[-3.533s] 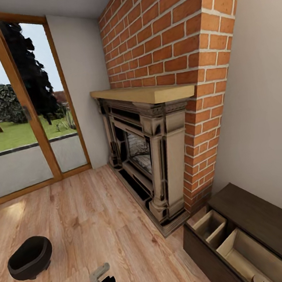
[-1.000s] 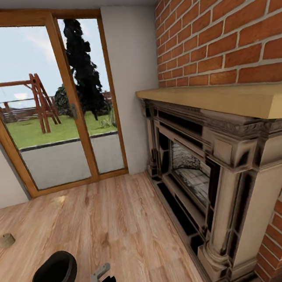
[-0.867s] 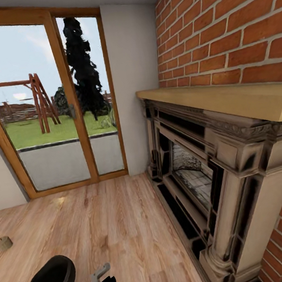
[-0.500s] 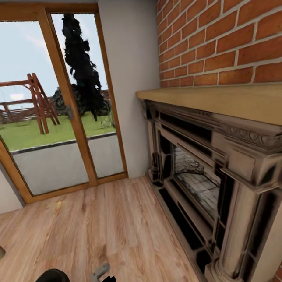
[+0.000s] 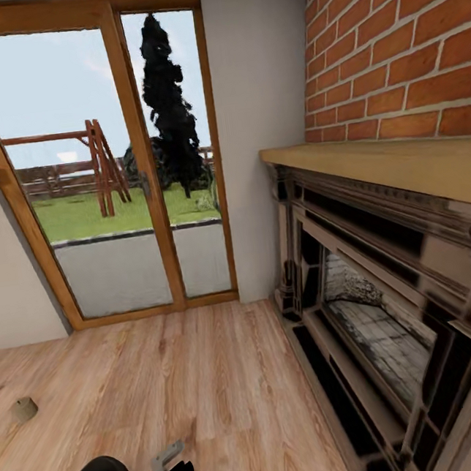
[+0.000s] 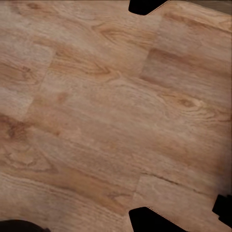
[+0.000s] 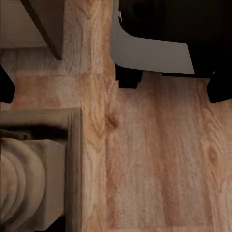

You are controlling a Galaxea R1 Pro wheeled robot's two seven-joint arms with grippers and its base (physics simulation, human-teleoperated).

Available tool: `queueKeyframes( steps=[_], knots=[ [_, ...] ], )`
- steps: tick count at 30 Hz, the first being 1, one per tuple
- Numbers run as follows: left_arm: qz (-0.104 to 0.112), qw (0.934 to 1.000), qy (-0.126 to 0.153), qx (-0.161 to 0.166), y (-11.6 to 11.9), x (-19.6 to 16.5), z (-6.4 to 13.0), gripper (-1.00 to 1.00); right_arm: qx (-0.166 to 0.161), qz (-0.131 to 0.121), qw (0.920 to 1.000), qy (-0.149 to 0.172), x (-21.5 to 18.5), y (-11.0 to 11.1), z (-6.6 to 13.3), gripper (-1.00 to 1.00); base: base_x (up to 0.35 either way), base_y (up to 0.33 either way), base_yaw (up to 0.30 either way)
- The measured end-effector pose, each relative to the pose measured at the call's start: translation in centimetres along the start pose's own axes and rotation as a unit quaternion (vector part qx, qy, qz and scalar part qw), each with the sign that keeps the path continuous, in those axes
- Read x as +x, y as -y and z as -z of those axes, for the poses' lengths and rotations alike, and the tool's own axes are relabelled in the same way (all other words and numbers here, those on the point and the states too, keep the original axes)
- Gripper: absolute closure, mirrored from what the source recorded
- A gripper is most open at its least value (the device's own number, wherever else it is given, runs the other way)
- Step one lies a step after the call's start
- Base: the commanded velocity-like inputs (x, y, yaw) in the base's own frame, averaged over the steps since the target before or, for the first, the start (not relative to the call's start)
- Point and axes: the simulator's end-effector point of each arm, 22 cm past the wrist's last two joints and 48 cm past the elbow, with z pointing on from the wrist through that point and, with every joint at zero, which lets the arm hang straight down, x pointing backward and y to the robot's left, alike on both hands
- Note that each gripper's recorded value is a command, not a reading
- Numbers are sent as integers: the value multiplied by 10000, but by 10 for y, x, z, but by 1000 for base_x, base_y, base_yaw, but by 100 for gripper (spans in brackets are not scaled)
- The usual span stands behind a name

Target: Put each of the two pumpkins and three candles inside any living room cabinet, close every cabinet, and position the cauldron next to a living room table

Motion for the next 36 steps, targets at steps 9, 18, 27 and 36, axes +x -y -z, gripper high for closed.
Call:
queueKeyframes(
  steps=[9, 18, 27, 36],
  knots=[
    [-1, 10000, -2, 5, 1, 0, 0, -100, 3, -1, 10000, 0, 0, 0, 0, -100, 334, 0, 133],
    [-4, 10000, -18, 18, 4, 2, 0, -100, 9, -12, 10000, -6, 1, 1, 0, -100, 99, 0, 4],
    [-4, 10000, -24, 18, 4, 3, 0, -100, -1, -12, 9998, -178, 28, 0, -4, -100, 258, 0, 0],
    [-4, 10000, -22, 20, 4, 3, 0, -100, -3, -16, 9998, -175, 29, 0, -4, -100, 330, 0, 0]
  ],
)
